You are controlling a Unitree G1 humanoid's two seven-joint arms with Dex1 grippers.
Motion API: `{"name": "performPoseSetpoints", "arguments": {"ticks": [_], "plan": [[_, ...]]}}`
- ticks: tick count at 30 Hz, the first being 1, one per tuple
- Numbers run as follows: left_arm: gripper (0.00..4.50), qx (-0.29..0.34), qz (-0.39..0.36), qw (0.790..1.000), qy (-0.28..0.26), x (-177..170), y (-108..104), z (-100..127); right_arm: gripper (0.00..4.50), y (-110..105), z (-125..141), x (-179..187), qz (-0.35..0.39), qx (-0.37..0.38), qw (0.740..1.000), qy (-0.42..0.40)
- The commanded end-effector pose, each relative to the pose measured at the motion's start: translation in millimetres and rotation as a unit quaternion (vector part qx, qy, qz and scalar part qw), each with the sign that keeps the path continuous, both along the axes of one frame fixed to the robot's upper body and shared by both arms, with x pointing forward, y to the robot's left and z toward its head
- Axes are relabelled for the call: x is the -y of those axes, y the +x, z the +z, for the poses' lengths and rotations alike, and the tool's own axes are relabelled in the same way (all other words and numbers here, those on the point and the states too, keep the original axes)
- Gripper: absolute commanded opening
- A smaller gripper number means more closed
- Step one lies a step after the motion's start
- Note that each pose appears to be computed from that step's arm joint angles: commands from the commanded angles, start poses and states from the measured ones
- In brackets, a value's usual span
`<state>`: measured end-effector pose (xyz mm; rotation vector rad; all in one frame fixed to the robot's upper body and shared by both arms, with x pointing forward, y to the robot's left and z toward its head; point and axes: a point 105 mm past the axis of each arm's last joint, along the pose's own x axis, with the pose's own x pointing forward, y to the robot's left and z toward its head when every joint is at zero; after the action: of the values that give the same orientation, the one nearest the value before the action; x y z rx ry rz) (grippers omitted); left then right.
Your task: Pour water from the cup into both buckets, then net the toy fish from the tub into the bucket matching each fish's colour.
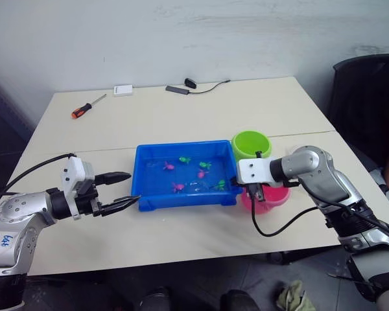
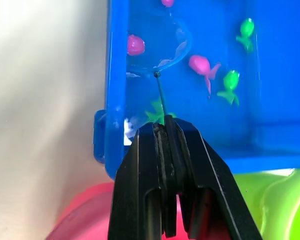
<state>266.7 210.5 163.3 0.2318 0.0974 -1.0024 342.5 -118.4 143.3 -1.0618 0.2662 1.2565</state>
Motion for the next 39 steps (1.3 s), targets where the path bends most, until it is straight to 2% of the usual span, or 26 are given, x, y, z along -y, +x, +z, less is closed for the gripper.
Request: {"name": "performPoseSetpoints", "arguments": {"ticks": [1,14,21,26,29,39], "plan": [[3.67,0.025,-0.003,1.000,0.004,-0.9,0.2,13.6,0.00,-0.6,21.5,0.2,-0.010,0.000,1.000,0.024],[3.67,0.026,-0.022,0.999,0.002,6.3,2.9,15.1,0.00,8.4,40.3,5.6,-0.071,-0.015,0.994,0.081],[3.67,0.028,-0.028,0.999,0.000,8.7,5.1,16.4,0.00,5.4,33.4,13.7,-0.079,-0.017,0.995,0.066],[3.67,0.028,-0.033,0.999,-0.003,11.3,4.9,16.8,0.00,5.6,33.3,16.5,-0.102,-0.040,0.989,0.103],[3.67,0.030,-0.039,0.999,-0.006,13.2,4.7,18.1,0.00,5.1,42.6,20.5,-0.111,-0.045,0.984,0.131],[3.67,0.043,-0.060,0.997,-0.028,19.5,16.1,26.6,0.00,-17.2,69.8,28.7,-0.124,-0.081,0.964,0.219]]}}
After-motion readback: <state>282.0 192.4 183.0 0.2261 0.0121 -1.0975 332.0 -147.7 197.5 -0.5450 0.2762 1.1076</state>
